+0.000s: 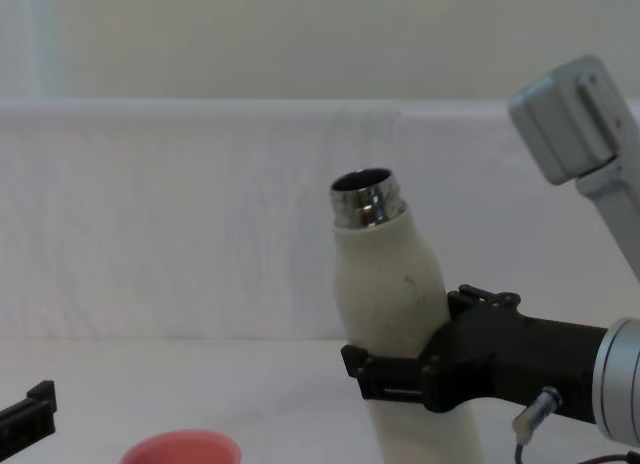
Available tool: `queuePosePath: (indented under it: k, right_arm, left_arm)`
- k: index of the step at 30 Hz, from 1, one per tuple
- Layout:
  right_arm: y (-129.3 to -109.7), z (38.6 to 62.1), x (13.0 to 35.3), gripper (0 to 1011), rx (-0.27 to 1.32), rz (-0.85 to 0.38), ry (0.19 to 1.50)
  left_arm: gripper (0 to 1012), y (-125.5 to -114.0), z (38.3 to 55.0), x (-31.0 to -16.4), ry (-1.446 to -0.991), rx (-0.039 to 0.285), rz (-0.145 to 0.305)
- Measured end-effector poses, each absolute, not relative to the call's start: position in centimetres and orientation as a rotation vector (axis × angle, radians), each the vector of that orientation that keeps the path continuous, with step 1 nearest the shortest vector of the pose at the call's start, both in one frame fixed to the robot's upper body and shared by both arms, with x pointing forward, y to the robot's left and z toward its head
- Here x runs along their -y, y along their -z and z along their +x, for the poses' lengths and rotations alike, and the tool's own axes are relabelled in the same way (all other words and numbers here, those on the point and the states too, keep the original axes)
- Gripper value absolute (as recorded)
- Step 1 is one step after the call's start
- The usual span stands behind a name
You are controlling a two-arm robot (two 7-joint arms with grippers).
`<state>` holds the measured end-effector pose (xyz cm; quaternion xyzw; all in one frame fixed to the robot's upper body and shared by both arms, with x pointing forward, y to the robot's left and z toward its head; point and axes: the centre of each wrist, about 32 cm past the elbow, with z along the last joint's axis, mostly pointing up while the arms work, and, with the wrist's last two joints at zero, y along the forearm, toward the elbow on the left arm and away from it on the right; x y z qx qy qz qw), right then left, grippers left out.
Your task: Grasp the thermos with one hand and pour water into the cup lid.
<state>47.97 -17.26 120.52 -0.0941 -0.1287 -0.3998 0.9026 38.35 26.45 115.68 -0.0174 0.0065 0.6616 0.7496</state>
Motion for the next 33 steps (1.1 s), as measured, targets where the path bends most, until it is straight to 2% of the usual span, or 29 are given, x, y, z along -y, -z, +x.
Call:
queuePosePath:
  k: [14,33]
  right_arm:
    - [-121.5,47.2,15.9,958,0.474,-0.371,0.825]
    - [-121.6,46.9,13.0,958,0.667,-0.531,0.821]
  left_arm:
    - [1001,-115.7,38.4,-26.5,-1.446,-0.014,-0.038]
    - [1001,-115.7,38.4,-26.5,-1.446,-0.014,-0.038]
